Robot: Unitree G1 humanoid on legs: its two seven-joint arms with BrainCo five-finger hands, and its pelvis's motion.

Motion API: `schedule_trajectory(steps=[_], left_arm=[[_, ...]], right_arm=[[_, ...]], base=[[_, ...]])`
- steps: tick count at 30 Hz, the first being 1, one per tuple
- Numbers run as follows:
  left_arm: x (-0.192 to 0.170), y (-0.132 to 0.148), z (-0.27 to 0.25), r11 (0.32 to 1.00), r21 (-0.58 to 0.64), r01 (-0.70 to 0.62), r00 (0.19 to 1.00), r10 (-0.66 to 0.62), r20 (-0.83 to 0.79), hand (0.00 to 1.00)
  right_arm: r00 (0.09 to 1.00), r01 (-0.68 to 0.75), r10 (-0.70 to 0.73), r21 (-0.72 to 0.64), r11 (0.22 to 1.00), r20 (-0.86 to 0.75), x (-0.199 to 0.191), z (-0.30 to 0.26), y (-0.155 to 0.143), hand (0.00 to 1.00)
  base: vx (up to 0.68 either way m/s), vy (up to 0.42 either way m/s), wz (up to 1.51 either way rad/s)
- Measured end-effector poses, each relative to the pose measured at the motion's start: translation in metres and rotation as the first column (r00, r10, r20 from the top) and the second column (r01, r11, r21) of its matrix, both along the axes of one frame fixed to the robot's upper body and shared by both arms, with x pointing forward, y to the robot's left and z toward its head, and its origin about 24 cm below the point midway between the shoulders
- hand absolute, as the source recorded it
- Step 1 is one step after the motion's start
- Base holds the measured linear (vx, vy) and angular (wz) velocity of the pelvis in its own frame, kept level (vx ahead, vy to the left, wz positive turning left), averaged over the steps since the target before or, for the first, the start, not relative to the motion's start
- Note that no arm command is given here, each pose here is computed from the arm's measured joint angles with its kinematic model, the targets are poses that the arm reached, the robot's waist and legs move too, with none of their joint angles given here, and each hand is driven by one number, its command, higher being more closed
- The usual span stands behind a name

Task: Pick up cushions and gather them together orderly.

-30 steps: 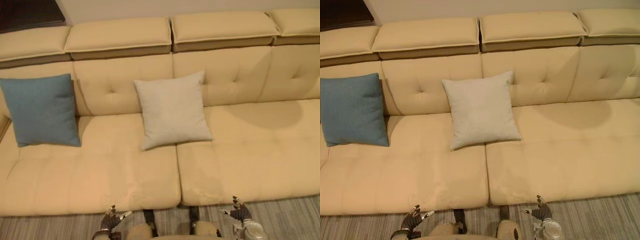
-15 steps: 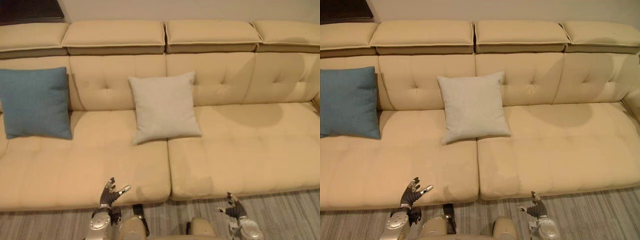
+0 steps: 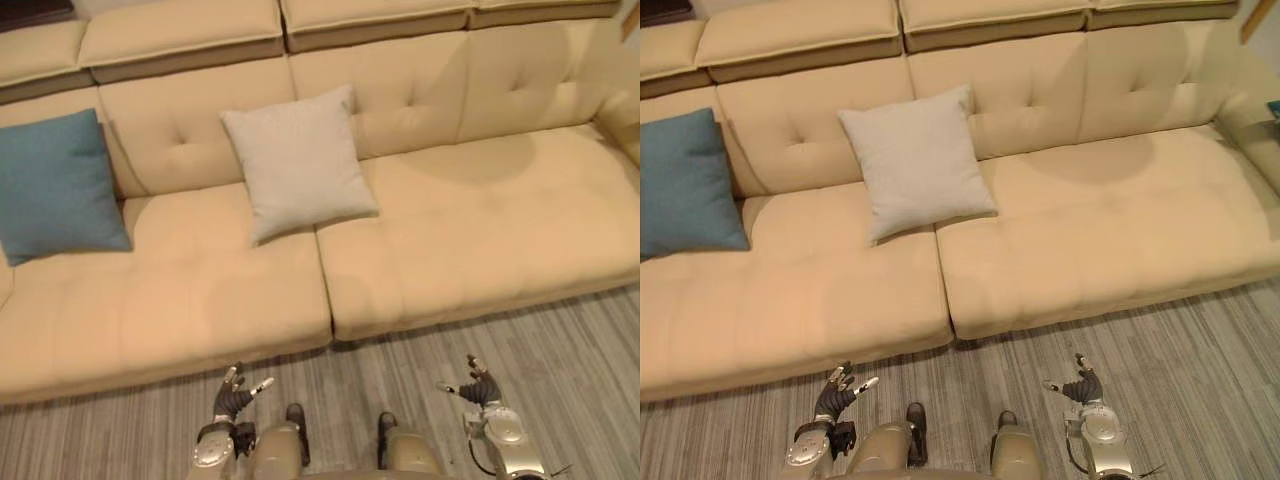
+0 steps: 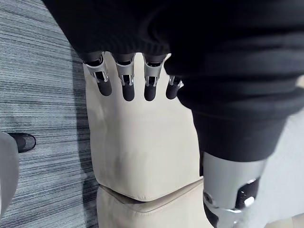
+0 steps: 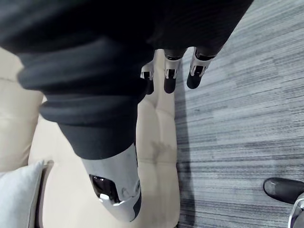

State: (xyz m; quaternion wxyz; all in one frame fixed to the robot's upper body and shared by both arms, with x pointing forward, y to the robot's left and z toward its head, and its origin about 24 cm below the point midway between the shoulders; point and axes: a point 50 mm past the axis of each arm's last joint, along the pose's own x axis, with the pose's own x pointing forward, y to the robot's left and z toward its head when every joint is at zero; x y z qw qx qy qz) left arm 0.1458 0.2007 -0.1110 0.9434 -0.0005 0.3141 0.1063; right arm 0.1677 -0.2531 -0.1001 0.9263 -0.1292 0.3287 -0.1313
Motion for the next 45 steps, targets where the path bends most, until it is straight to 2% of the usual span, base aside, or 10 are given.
schedule_trajectory(steps=[6, 10, 14, 20, 25, 28, 33, 40, 45], left_arm=[[0.003, 0.004, 0.002, 0.999, 0.030, 0.026, 1.000, -0.026, 0.003, 0.00], [0.009, 0.003, 0.007, 0.998, 0.045, 0.042, 0.999, -0.043, 0.028, 0.00], [0.033, 0.005, 0.026, 0.996, 0.068, 0.053, 0.990, -0.061, 0.129, 0.00], [0.040, 0.001, 0.030, 0.995, 0.073, 0.066, 0.986, -0.076, 0.149, 0.00], [0.063, -0.027, 0.040, 0.991, 0.030, 0.129, 0.968, -0.132, 0.215, 0.00], [0.059, -0.038, 0.037, 0.990, 0.005, 0.144, 0.969, -0.142, 0.204, 0.00], [0.042, -0.033, 0.033, 0.995, 0.005, 0.100, 0.978, -0.099, 0.184, 0.00], [0.038, -0.025, 0.033, 0.999, 0.004, 0.036, 0.983, -0.036, 0.183, 0.00], [0.027, -0.025, 0.027, 0.998, 0.020, 0.053, 0.990, -0.055, 0.133, 0.00]], right_arm=[[0.997, 0.072, -0.070, 0.054, 0.996, -0.030, -0.019, -0.009, 0.002, 0.00], [0.994, 0.105, -0.108, 0.111, 0.988, 0.023, -0.012, -0.005, 0.012, 0.00], [0.990, 0.084, -0.096, 0.122, 0.989, 0.098, 0.005, 0.006, 0.017, 0.00], [0.981, 0.007, -0.028, 0.111, 0.994, 0.194, 0.036, 0.025, 0.024, 0.00], [0.970, -0.057, 0.030, 0.108, 0.993, 0.240, 0.048, 0.035, 0.036, 0.00], [0.965, -0.124, 0.098, 0.092, 0.988, 0.245, 0.058, 0.037, 0.052, 0.00], [0.963, -0.157, 0.131, 0.094, 0.983, 0.235, 0.057, 0.034, 0.061, 0.00], [0.980, -0.096, 0.071, 0.126, 0.987, 0.188, 0.044, 0.022, 0.059, 0.00], [0.991, -0.045, 0.023, 0.168, 0.985, 0.129, 0.026, 0.008, 0.061, 0.00]], base=[[0.00, 0.110, -0.28], [0.04, 0.040, -1.01], [-0.03, -0.026, -1.53], [0.07, -0.105, -2.08], [0.27, -0.189, -1.84], [0.31, 0.034, -1.95], [0.34, 0.177, -1.22], [0.59, 0.303, -0.22], [0.61, 0.165, 0.17]])
